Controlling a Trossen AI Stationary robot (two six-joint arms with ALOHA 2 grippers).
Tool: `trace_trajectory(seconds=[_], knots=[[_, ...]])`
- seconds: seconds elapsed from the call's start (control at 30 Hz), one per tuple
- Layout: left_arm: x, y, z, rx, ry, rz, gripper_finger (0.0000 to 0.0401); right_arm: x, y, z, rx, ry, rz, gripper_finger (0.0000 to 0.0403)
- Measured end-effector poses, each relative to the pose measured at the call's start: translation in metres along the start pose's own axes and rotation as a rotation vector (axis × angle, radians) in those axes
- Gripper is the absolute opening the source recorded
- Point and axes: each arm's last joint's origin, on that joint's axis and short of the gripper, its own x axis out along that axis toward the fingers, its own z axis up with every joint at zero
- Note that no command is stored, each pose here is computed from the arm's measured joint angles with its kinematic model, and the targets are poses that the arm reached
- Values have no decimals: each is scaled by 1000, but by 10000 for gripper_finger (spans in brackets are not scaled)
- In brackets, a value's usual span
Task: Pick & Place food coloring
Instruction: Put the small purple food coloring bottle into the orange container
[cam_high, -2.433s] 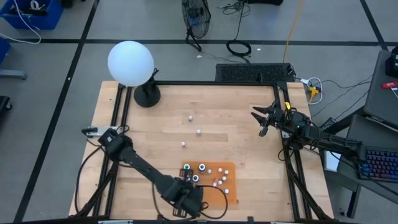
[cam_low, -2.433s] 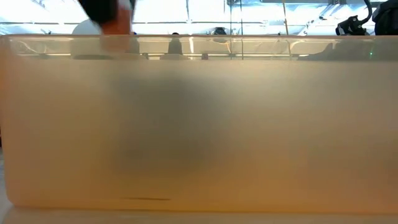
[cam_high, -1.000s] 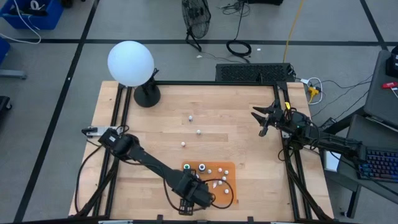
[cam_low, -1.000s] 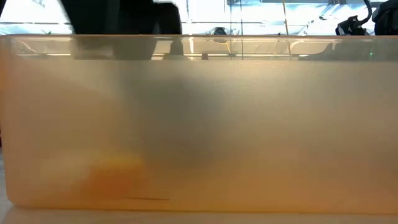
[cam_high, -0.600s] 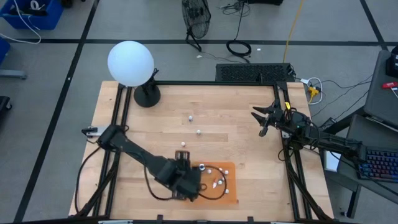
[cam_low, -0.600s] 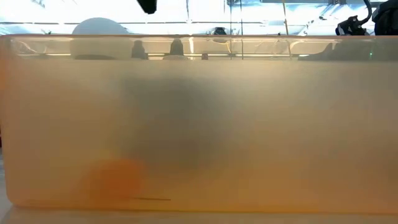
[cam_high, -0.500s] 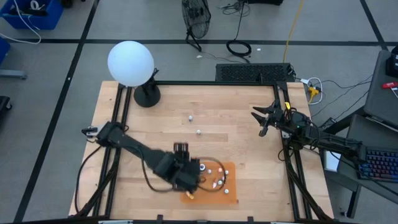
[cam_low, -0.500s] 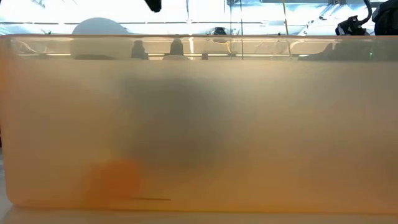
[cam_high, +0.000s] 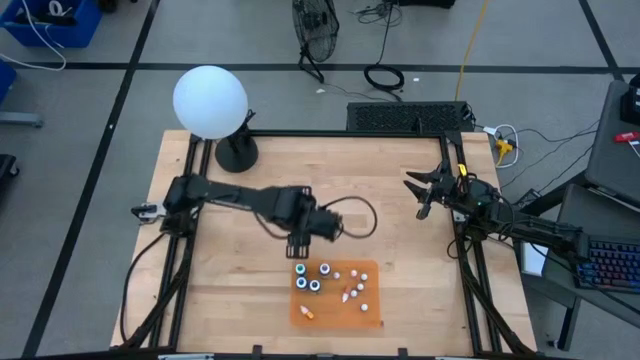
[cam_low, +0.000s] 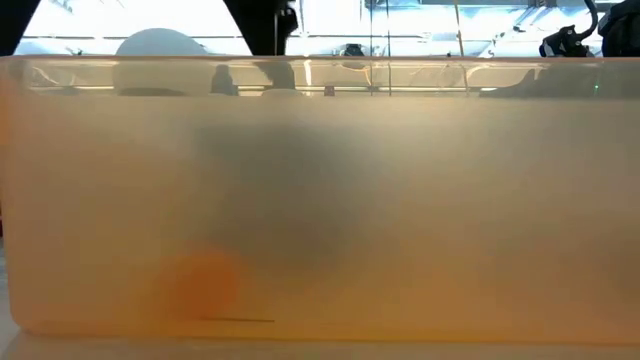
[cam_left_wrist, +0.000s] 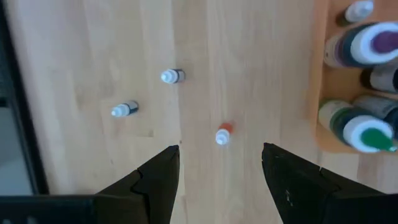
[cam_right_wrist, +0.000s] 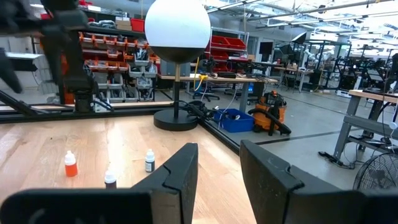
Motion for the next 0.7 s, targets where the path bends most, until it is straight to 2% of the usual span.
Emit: trace_trajectory(seconds=[0.1,0.27,0.5,0.7], knots=[[18,18,3,15,8,-36,230,0,0,0,0,0,1,110],[49,55,2,24,58,-36,230,0,0,0,0,0,0,110],[89,126,-4,-129,-2,-82,230,0,0,0,0,-1,0,110],[132,157,-21,-187,-27,-144,230,0,0,0,0,-1,1,110]])
